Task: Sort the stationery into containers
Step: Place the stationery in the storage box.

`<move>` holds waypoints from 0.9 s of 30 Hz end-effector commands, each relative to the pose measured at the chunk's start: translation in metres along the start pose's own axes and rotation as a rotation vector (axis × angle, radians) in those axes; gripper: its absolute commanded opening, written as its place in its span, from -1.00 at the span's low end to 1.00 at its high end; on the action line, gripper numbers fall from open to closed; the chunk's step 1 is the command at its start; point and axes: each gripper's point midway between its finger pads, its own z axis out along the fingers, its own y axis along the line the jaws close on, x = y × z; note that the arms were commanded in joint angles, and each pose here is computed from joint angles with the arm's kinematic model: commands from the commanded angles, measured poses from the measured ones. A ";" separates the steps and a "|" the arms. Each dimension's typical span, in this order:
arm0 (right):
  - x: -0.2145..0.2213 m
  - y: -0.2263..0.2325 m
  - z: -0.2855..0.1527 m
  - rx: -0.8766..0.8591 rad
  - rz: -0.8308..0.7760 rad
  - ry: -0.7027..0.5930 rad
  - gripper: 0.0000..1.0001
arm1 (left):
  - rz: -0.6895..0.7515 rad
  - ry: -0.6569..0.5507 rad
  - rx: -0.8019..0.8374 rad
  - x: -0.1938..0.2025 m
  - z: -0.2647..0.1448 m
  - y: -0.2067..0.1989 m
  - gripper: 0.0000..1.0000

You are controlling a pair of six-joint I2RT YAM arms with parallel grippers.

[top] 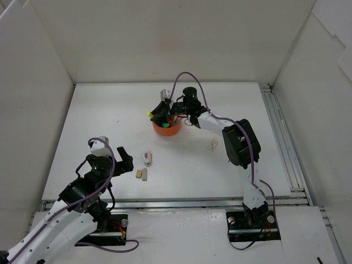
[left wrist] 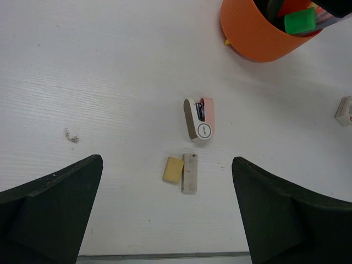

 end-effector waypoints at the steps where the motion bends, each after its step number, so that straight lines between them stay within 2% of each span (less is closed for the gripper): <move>1: -0.040 -0.004 0.003 -0.055 -0.108 -0.082 -0.86 | -0.046 -0.059 0.018 -0.027 -0.003 -0.013 0.99; 10: -0.019 -0.011 -0.002 0.013 -0.080 -0.046 -0.81 | -0.028 -0.053 -0.002 -0.029 -0.001 -0.013 0.99; 13: -0.007 -0.011 -0.010 0.052 -0.081 -0.019 -0.70 | -0.026 -0.053 -0.012 -0.029 -0.002 -0.010 0.99; 16: 0.000 -0.012 -0.018 0.066 -0.058 -0.008 -0.68 | -0.023 -0.054 -0.016 -0.030 -0.002 -0.009 0.99; 18: 0.002 -0.013 -0.022 0.074 -0.047 -0.005 -0.56 | -0.020 -0.054 -0.018 -0.029 -0.003 -0.008 0.99; 19: 0.002 -0.012 -0.023 0.074 -0.041 -0.004 -0.41 | -0.020 -0.052 -0.020 -0.029 -0.003 -0.009 0.99; 20: 0.001 -0.011 -0.024 0.073 -0.037 -0.006 -0.35 | -0.018 -0.052 -0.020 -0.029 -0.003 -0.008 0.99; 21: -0.002 -0.011 -0.025 0.074 -0.040 -0.008 -0.17 | -0.018 -0.054 -0.018 -0.030 -0.003 -0.009 0.99; 27: -0.016 -0.009 -0.026 0.068 -0.052 -0.020 0.19 | -0.019 -0.057 -0.013 -0.032 -0.003 -0.011 0.99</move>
